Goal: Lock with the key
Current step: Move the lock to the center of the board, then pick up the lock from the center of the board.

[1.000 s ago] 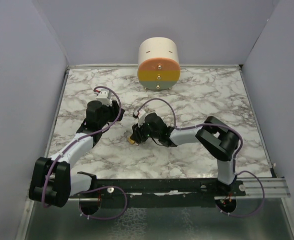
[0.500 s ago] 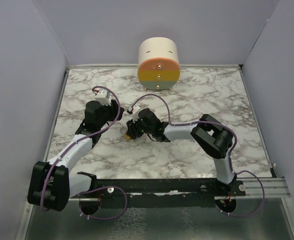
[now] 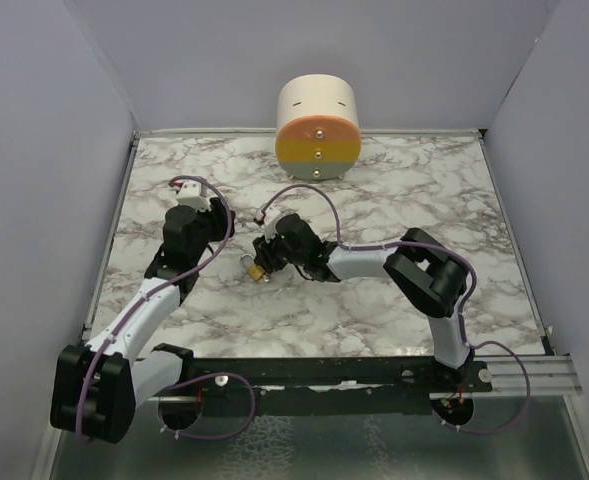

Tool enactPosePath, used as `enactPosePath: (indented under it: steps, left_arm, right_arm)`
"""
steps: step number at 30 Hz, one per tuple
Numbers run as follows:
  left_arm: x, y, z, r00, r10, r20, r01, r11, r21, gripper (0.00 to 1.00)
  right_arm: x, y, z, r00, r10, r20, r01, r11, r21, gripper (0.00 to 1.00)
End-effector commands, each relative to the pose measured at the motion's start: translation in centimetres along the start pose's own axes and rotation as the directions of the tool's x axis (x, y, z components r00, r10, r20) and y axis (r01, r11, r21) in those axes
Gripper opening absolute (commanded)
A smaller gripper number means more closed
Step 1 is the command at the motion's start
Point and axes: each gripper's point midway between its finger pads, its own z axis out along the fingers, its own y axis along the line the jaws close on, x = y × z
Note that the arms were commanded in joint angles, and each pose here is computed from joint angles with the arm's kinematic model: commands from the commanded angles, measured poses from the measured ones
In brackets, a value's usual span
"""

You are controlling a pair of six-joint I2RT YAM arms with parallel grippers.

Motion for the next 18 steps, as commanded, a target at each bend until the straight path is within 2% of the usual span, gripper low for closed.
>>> enactPosePath:
  steps: [1,9,18]
  left_arm:
    - [-1.2,1.4,-0.8,0.999,-0.005,0.041,0.008,0.997,-0.082,0.5]
    - [-1.9,1.4,-1.4,0.997,-0.005,0.071,0.011,0.996,-0.085,0.5]
    - [-2.0,1.1,-1.5,0.997,-0.011,0.08,0.017,0.997,-0.071,0.5]
  right_arm:
    - [-3.2,0.2,-0.2,0.997,-0.048,0.062,0.047,0.999,0.011,0.41]
    - [-3.4,0.4,1.1,0.996,-0.076,0.043,0.076,0.997,-0.01,0.39]
    - [-1.4,0.3,2.3,0.996,-0.085,-0.008,0.085,0.996,-0.022,0.38]
